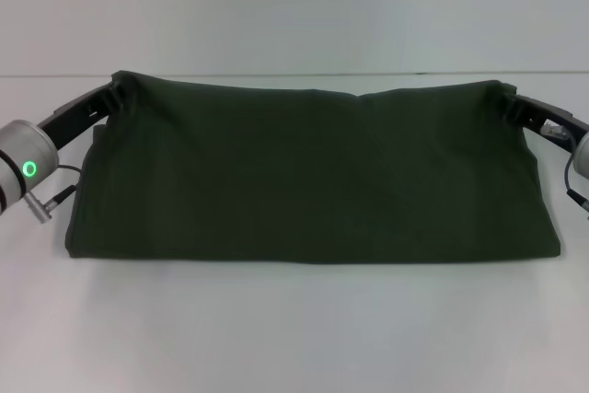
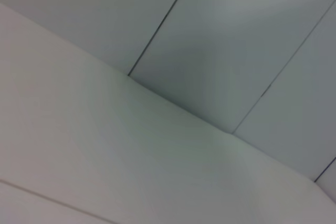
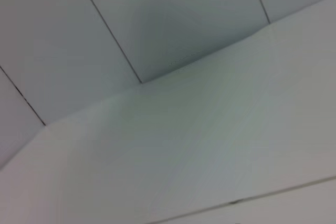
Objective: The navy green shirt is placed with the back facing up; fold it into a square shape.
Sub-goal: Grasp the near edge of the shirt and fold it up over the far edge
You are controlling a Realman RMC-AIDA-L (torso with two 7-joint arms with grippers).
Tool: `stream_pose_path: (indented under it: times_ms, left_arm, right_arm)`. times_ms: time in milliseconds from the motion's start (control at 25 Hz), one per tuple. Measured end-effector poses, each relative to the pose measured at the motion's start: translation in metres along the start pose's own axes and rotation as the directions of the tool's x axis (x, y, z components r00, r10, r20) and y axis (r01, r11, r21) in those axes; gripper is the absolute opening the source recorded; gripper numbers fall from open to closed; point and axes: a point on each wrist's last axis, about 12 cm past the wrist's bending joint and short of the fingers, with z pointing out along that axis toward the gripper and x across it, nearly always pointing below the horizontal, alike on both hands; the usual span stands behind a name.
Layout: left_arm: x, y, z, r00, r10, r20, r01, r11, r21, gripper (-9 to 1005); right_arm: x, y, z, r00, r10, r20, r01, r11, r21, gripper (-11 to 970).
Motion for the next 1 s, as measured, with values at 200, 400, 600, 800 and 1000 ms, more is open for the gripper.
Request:
stream_pose_path:
  times_ms: [200,400,600,800,1000]
  left_arm:
    - [0.004,-0.003,0.007,1.000,-0.003,0.005,0.004,0.999,-0.035,125]
    - [0.011,-0.005,0.012,1.000,-0.012,0.021,0.013,0.998,-0.058,161]
    - [0.016,-0.004,0.012,0.997,-0.039,0.060,0.044,0.995,-0.084,196]
    - [0.017,-0.001,0.010,0.995,-0.056,0.079,0.063,0.994,-0.093,373]
    - [0.022,-0.001,0.007,0.995,-0.067,0.075,0.073,0.994,-0.080,548]
  right_arm:
    - [0.001,0.004,0.009,0.997,-0.070,-0.025,0.071,0.997,0.044,39]
    - [0.000,0.004,0.011,0.997,-0.082,-0.011,0.083,0.995,0.062,84]
    - [0.000,0.001,0.009,0.996,-0.088,-0.011,0.089,0.994,0.068,301]
    - [0.004,-0.004,0.002,0.997,-0.073,-0.005,0.073,0.996,0.059,477]
    - [0.003,-0.010,-0.003,0.998,-0.066,0.010,0.066,0.996,0.062,725]
